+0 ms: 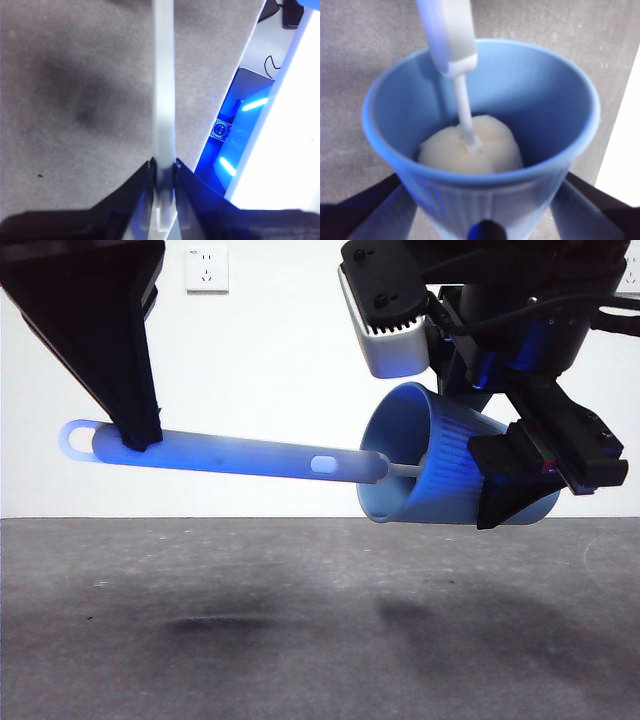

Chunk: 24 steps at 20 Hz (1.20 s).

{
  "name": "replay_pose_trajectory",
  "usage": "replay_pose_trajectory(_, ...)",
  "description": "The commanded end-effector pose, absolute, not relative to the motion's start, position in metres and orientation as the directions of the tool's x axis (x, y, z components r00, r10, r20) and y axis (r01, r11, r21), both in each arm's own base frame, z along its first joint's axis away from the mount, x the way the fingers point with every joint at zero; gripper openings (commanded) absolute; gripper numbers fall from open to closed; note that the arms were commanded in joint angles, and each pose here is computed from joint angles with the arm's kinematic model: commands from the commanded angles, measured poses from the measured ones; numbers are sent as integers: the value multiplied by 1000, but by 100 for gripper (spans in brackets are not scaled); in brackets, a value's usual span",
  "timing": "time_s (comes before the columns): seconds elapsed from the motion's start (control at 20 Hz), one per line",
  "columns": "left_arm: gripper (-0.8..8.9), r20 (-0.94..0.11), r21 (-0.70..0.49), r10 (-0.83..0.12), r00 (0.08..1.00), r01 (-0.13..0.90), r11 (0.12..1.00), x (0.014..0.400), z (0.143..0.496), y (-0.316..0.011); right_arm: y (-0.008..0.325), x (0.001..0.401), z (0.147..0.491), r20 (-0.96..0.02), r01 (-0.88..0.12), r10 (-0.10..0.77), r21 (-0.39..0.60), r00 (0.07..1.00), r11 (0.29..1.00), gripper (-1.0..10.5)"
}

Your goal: Pick up the cup brush,pick up the cup,insert the brush into the cup,clean the cup,put the cup brush back,put the cup back to the fixed position on the table

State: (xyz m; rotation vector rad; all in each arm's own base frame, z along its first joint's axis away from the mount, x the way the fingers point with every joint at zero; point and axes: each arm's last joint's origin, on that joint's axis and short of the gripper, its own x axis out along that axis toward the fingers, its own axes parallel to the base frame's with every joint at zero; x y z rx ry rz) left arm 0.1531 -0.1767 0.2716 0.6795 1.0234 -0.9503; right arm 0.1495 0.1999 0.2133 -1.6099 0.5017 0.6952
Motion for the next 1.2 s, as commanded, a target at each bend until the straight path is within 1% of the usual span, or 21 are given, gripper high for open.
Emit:
replay_pose_trajectory(0.05,-8,-927,77,-294,231,888,454,153,270,-177,199,153,214,-669,-660,44,-740,742,-126,-17)
replay_pose_trajectory(0.15,-8,-938,119,-237,253,876,467,151,270,-172,190,162,214,-672,-669,-7,-736,740,-97,-17)
replay_pose_trajectory(0.2,-8,-940,130,-221,259,872,471,150,271,-170,186,166,213,-671,-672,-32,-738,741,-66,-17)
replay_pose_trajectory(0.3,-8,-941,129,-213,262,862,490,148,275,-162,175,177,213,-665,-667,-88,-745,741,5,-17)
replay_pose_trajectory(0.35,-8,-941,129,-212,266,856,500,147,277,-158,168,184,214,-663,-662,-117,-747,739,53,-17)
replay_pose_trajectory(0.5,-8,-938,128,-205,280,829,545,147,284,-145,148,198,218,-657,-636,-177,-754,733,166,-17)
replay_pose_trajectory(0.65,-8,-932,123,-201,301,785,607,151,288,-133,131,206,227,-635,-569,-211,-766,743,299,-17)
replay_pose_trajectory(0.7,-8,-928,115,-202,312,758,643,154,289,-131,127,207,232,-623,-532,-214,-766,752,360,-17)
replay_pose_trajectory(0.75,-8,-917,99,-211,338,706,701,159,289,-129,123,208,239,-614,-486,-206,-753,762,445,-17)
replay_pose_trajectory(0.8,-8,-900,79,-226,373,648,757,165,290,-127,120,207,246,-610,-455,-181,-728,772,513,-17)
replay_pose_trajectory(0.85,-8,-871,45,-246,425,568,822,174,290,-125,118,205,255,-606,-421,-136,-680,784,601,-17)
replay_pose_trajectory(0.95,-8,-827,-30,-263,496,429,903,188,284,-122,116,198,274,-589,-385,-24,-559,808,734,-17)
replay_pose_trajectory(1.0,-8,-816,-56,-261,516,379,924,195,280,-120,115,194,284,-574,-382,39,-491,818,783,-17)
replay_pose_trajectory(1.1,-8,-813,-82,-247,528,315,945,208,271,-119,113,186,300,-522,-375,150,-358,840,855,-17)
replay_pose_trajectory(1.2,-8,-803,-115,-248,542,267,957,221,264,-123,111,178,312,-475,-393,261,-201,840,897,-17)
